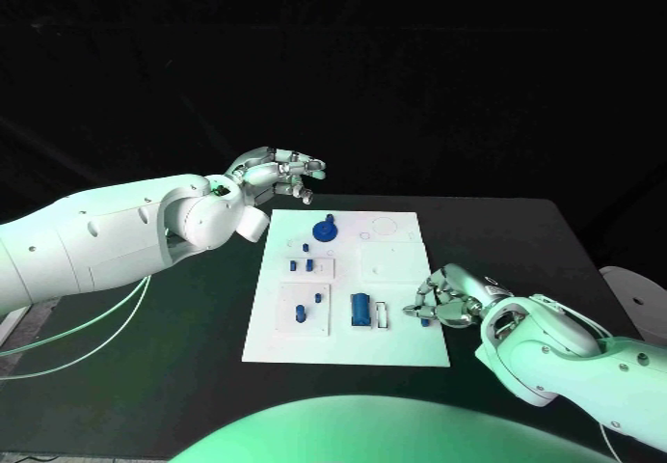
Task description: Assemble the parts on the task board
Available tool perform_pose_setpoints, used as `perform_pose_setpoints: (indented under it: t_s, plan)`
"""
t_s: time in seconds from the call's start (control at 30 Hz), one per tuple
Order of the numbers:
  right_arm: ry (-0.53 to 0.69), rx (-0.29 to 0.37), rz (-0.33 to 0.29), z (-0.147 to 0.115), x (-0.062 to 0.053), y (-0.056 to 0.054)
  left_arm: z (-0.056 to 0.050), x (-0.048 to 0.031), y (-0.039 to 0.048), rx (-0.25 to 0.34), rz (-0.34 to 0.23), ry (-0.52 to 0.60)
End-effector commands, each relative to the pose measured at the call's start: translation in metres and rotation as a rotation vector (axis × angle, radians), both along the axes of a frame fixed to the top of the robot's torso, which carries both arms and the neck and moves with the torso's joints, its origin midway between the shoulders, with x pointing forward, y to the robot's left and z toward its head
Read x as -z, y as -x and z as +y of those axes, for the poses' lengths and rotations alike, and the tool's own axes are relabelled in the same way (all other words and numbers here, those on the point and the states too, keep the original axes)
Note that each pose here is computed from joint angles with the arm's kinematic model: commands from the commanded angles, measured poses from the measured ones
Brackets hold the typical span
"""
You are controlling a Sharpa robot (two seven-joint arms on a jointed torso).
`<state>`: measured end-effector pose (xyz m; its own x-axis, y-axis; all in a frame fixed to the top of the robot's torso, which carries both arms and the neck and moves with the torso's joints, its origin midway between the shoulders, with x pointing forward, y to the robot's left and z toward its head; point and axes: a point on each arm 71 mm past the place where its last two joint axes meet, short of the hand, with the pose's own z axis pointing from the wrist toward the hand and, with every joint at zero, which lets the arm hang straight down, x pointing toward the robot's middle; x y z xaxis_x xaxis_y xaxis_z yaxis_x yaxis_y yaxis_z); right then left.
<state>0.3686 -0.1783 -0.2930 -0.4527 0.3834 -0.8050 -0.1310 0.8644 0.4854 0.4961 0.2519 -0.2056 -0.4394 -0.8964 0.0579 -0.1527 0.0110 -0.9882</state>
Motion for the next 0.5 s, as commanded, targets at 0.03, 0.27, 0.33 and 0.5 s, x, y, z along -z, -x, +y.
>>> perform_pose_setpoints:
  t_s: [0.03,0.27,0.33,0.5]
  plan:
    - [-0.008,-0.054,-0.01,0.016,0.0,0.0,-0.004,-0.0014,0.0002,0.015,-0.01,0.011]
    - [0.0,-0.11,0.017,0.041,0.005,-0.003,-0.005,-0.0014,0.0002,0.019,-0.01,0.013]
    - [0.003,-0.12,0.023,0.047,0.007,-0.004,-0.005,-0.0014,0.0002,0.019,-0.01,0.013]
    - [0.009,-0.138,0.033,0.057,0.01,-0.006,-0.006,-0.0014,0.0002,0.02,-0.01,0.013]
